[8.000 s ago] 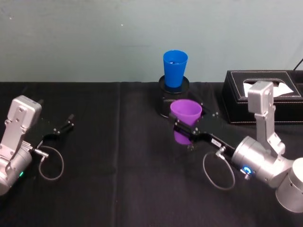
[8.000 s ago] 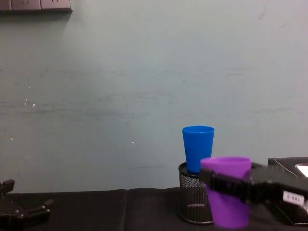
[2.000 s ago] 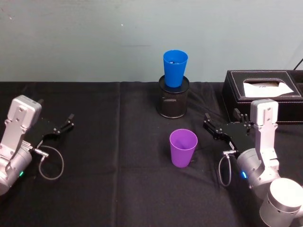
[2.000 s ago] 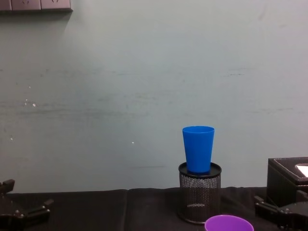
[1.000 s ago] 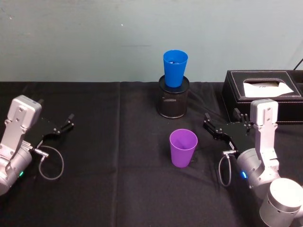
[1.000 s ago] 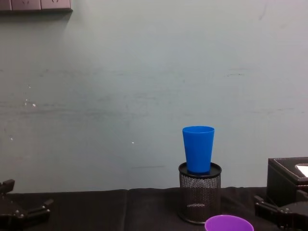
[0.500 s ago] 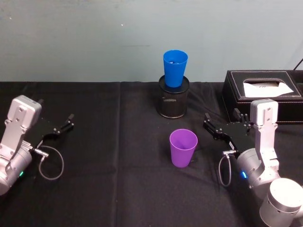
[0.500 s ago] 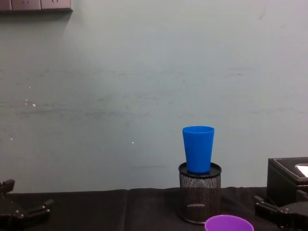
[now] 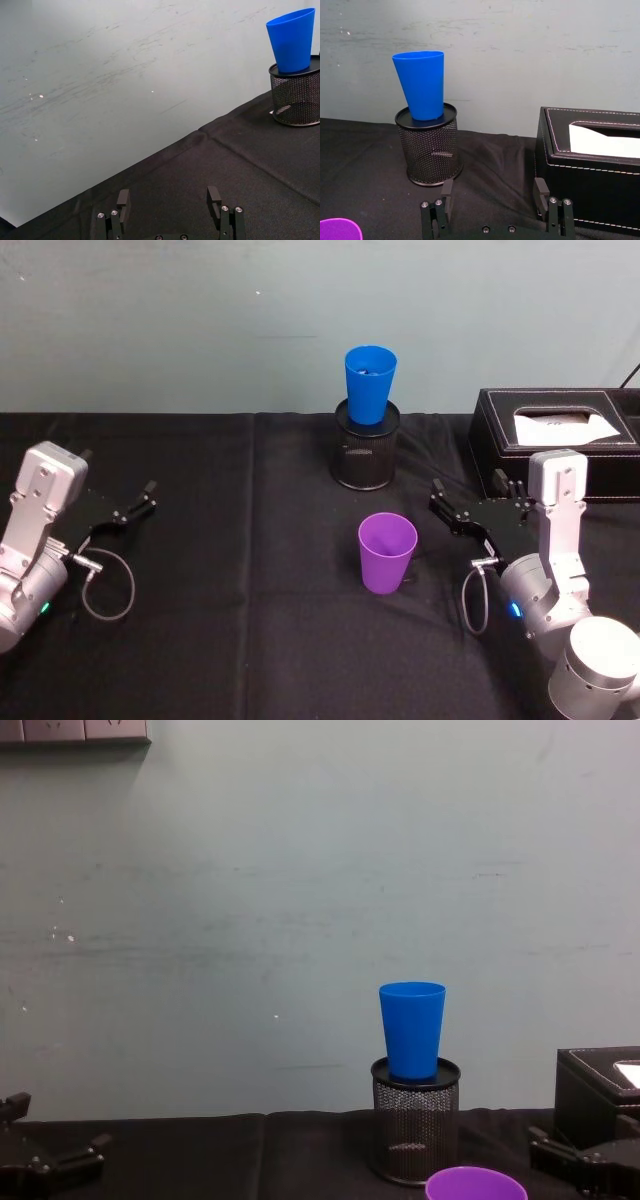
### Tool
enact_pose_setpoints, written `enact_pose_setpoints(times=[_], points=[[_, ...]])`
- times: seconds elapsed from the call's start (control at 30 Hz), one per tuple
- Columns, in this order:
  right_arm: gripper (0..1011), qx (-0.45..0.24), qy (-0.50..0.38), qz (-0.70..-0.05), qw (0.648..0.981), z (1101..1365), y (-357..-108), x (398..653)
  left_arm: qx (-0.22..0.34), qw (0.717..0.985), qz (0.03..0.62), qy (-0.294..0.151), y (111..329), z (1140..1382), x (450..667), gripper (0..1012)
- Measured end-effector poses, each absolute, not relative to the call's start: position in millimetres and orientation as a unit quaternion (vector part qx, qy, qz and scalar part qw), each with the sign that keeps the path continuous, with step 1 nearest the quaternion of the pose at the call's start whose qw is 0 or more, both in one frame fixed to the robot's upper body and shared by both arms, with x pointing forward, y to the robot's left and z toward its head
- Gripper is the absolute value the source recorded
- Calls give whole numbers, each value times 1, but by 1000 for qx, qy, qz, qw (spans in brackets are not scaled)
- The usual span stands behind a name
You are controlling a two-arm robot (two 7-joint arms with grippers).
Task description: Pick up one cup with a gripper and tap it against the other cup.
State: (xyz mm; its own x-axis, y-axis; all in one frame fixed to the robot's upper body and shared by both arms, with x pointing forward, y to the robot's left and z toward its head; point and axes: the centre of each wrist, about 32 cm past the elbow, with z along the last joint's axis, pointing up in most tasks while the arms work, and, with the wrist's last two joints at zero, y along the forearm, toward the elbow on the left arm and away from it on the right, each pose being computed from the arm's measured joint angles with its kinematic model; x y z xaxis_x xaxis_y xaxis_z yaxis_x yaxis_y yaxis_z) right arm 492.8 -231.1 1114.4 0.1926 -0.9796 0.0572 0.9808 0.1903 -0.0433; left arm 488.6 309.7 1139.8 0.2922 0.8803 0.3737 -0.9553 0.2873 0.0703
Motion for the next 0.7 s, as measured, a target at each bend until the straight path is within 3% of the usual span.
enact_pose_setpoints(times=[0.7], points=[[1000, -35, -8, -635, 771, 1114, -231, 493, 141, 791, 580, -132, 310, 1140, 489, 1000]])
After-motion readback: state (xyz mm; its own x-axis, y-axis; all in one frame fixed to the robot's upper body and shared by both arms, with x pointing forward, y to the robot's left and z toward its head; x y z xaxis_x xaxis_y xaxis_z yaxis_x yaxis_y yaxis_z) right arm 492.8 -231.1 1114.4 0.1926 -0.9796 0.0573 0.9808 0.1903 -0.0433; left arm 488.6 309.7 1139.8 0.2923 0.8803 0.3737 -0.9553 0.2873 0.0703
